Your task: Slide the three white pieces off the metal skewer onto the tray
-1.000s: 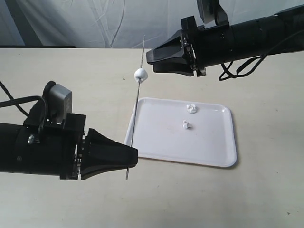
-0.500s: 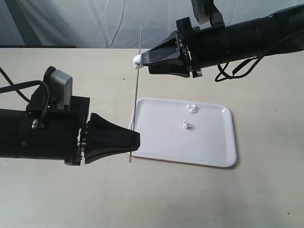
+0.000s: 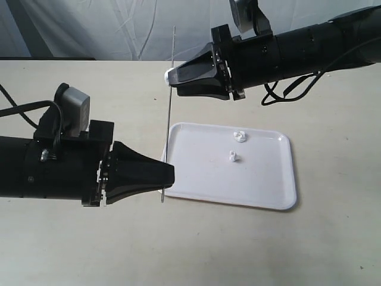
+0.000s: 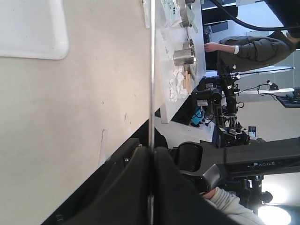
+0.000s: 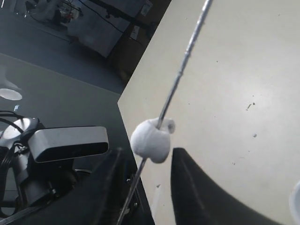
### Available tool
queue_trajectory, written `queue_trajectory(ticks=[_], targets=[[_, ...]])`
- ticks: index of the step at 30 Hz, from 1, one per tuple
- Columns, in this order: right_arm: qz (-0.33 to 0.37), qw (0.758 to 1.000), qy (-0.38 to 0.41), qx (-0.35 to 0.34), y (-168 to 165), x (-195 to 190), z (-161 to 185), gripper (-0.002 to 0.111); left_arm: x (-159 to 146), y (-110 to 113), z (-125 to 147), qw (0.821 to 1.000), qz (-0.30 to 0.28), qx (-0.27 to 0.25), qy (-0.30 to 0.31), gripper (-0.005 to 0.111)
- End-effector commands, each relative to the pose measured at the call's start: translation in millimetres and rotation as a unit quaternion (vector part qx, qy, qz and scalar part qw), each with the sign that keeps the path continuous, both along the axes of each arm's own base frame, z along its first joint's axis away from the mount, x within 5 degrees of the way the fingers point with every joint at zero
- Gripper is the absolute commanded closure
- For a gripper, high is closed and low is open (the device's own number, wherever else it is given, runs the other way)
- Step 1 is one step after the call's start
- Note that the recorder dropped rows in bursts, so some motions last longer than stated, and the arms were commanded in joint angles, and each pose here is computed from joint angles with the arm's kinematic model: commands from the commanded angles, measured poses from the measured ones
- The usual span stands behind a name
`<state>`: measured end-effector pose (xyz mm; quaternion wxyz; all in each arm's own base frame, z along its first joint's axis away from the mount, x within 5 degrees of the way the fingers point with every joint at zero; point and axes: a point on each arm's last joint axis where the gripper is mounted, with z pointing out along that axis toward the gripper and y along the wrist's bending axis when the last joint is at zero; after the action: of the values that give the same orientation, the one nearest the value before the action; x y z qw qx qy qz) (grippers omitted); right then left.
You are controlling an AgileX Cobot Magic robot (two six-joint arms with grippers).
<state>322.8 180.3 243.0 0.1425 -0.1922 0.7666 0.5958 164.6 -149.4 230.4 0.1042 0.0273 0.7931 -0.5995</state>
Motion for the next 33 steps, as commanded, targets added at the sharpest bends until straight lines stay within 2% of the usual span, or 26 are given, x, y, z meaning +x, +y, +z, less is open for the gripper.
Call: queue_trajectory(ticks=[1,10,12,14,25,33], targets=[[0.001,1.0,-0.003,0.009,1,-1,3,0.09,0,-1,3,1.0,0.001,-0.009,-0.002,0.107],[-0.001,1.0,-0.003,0.013,1,-1,3,0.091,-1,-2,4,1.0,-0.003,-0.017,0.008,0.107],[-0.001,1.0,-0.008,0.015,1,-1,4,0.097,-2,-2,5,1.0,-0.009,-0.022,0.009,0.107],[-0.001,1.0,-0.013,0.017,1,-1,4,0.109,-3,-2,6,1.0,-0.013,-0.026,0.011,0.107],[-0.005,0.999,-0.019,0.025,1,0,5,0.109,-8,-3,8,0.998,-0.04,-0.04,0.025,0.107],[-0.016,0.999,-0.024,0.022,1,2,5,0.109,-28,-26,5,0.996,-0.083,-0.019,0.026,0.107]])
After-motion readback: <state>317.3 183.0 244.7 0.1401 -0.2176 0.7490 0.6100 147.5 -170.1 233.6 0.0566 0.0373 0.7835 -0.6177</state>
